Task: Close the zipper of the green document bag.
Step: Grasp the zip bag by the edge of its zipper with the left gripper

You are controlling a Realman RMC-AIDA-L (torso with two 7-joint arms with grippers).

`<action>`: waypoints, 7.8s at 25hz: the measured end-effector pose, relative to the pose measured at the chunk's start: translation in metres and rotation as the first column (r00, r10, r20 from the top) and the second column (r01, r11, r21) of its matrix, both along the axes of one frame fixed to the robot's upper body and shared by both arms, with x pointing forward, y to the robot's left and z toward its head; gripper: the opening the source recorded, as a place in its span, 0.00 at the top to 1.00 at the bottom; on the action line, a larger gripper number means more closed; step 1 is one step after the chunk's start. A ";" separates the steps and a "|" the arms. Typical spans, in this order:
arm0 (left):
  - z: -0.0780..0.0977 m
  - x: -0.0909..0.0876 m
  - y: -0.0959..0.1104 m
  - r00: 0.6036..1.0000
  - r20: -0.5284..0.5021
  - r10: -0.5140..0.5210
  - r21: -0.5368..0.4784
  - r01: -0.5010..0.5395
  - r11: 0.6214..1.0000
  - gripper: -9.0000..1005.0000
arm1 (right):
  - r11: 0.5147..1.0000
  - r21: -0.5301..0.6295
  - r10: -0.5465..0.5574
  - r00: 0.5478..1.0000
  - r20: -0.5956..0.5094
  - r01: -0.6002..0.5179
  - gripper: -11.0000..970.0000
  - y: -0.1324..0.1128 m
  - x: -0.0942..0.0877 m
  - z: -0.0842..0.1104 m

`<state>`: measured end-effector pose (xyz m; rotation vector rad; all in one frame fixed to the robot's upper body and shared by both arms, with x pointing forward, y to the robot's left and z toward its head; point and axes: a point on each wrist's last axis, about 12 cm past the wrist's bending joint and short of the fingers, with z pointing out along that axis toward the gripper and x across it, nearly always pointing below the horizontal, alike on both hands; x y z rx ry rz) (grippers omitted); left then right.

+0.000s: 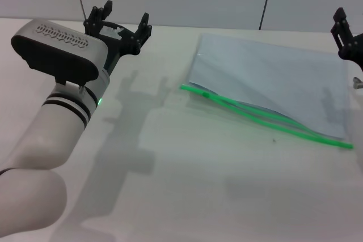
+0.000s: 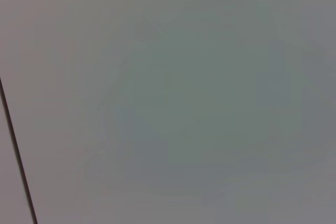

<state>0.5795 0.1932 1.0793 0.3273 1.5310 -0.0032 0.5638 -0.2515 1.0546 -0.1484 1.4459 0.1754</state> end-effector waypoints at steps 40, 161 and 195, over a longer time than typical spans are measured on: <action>0.060 0.011 -0.032 0.846 -0.463 -0.265 0.627 0.524 0.577 0.21 | 1.000 -0.008 0.000 0.999 -0.035 0.000 0.37 -0.002 0.003 -0.004; 0.001 0.028 -0.076 0.858 -0.298 -0.418 0.804 0.461 0.375 0.55 | 0.999 0.010 0.052 0.999 -0.011 -0.052 0.37 0.013 0.011 0.004; 0.019 0.004 -0.085 0.859 -0.220 -0.463 0.717 0.464 0.520 0.94 | 0.715 -0.023 0.687 0.708 -0.161 -0.699 0.40 0.006 0.030 0.038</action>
